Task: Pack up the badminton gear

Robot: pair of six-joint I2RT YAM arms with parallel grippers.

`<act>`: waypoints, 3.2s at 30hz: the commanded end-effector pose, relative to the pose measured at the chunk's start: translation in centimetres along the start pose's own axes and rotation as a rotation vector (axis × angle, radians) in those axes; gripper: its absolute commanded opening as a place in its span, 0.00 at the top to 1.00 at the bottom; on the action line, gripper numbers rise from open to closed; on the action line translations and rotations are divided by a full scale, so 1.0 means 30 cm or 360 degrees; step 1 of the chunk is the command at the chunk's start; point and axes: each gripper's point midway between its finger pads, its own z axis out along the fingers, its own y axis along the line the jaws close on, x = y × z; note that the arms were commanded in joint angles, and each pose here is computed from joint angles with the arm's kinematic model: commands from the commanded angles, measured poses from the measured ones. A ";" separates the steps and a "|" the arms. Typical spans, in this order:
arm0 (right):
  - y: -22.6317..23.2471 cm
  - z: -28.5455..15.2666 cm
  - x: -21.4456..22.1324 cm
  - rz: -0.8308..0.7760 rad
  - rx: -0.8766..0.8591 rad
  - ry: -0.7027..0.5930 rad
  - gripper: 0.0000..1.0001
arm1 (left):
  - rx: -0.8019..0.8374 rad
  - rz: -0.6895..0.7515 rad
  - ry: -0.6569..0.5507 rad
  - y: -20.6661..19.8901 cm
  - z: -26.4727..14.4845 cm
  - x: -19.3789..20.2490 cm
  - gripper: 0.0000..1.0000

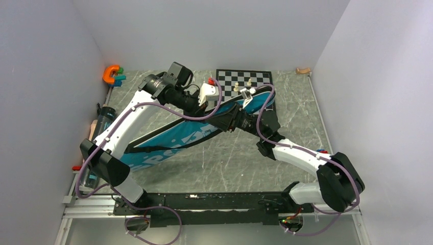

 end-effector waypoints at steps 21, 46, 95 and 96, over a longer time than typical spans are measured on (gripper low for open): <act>0.044 0.019 -0.069 0.0069 -0.0209 -0.0097 1.00 | 0.0149 0.0200 -0.0194 -0.128 -0.056 -0.114 1.00; -0.145 -0.344 -0.269 -0.0157 0.0561 -0.0270 1.00 | -0.0089 0.0455 0.0134 -0.039 -0.078 0.037 1.00; -0.313 -0.879 -0.405 0.0136 0.1597 -0.0795 0.71 | -0.0232 0.0765 0.0346 0.071 0.156 0.057 1.00; -0.314 -0.878 -0.403 0.0142 0.1596 -0.0796 0.70 | -0.0199 0.0766 0.0362 0.066 0.184 0.064 1.00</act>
